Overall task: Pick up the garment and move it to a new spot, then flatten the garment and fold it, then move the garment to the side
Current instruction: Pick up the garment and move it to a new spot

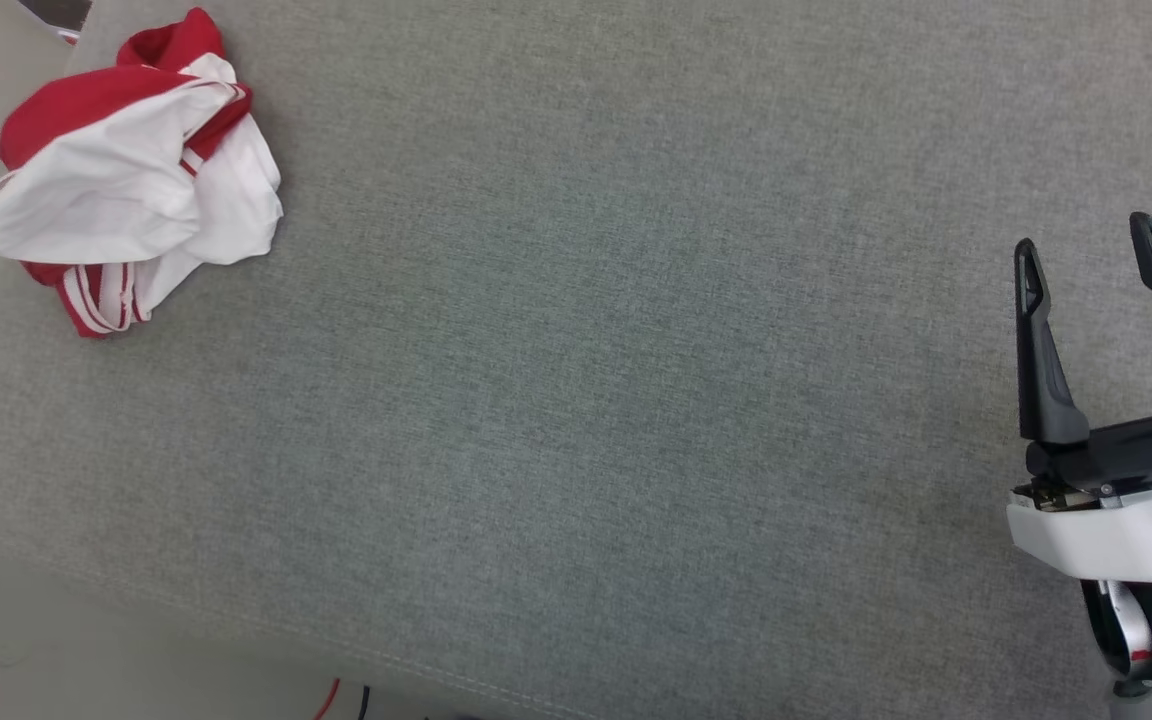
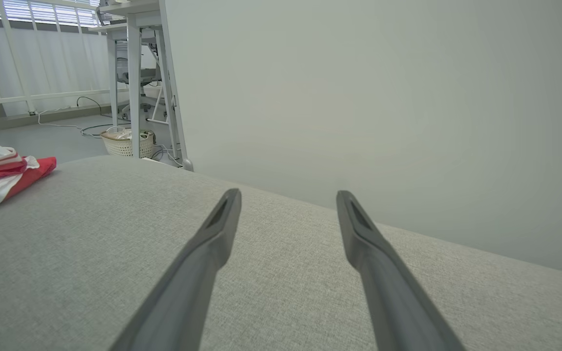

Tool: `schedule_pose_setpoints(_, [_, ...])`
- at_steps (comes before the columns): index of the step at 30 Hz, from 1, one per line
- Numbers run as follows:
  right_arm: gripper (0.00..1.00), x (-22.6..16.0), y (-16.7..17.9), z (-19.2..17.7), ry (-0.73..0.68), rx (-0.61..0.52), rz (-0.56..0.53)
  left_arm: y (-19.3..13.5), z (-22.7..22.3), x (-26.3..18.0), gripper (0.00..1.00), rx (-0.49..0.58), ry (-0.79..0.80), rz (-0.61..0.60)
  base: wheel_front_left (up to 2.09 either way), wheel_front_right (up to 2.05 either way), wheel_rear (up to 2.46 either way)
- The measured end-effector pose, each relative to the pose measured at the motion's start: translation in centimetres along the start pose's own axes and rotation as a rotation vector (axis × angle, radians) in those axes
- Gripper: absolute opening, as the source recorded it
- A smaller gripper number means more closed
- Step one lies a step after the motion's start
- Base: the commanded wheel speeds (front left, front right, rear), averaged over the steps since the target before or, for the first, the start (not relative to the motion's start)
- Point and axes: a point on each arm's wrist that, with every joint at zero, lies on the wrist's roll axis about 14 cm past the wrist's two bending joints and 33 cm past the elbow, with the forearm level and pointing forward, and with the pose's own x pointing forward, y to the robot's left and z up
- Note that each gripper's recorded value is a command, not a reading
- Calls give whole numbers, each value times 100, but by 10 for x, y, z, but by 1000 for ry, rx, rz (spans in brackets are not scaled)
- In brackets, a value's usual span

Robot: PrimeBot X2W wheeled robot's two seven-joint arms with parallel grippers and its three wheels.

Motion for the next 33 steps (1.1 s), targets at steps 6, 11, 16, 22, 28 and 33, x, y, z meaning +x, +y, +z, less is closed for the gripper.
schedule_pose_setpoints(6, [100,2,-14,-21,23,-9,-13,3,-76,18,100,-18,426,12,0,0,0])
schedule_pose_setpoints(11, [100,3,-24,-38,46,-19,-25,3,-125,20,100,1,696,23,0,0,0])
schedule_pose_setpoints(16, [100,-2,-35,-57,82,-31,-40,5,-179,4,100,3,978,54,0,0,0])
schedule_pose_setpoints(22, [100,-5,-42,-72,109,-36,-51,6,-205,4,100,-6,1068,79,0,0,0])
schedule_pose_setpoints(28, [100,-7,-45,-72,114,-42,-60,4,-211,8,0,16,1070,78,0,0,0])
schedule_pose_setpoints(33, [100,-5,-44,-62,95,-42,-67,0,-193,18,0,37,959,58,0,0,0])
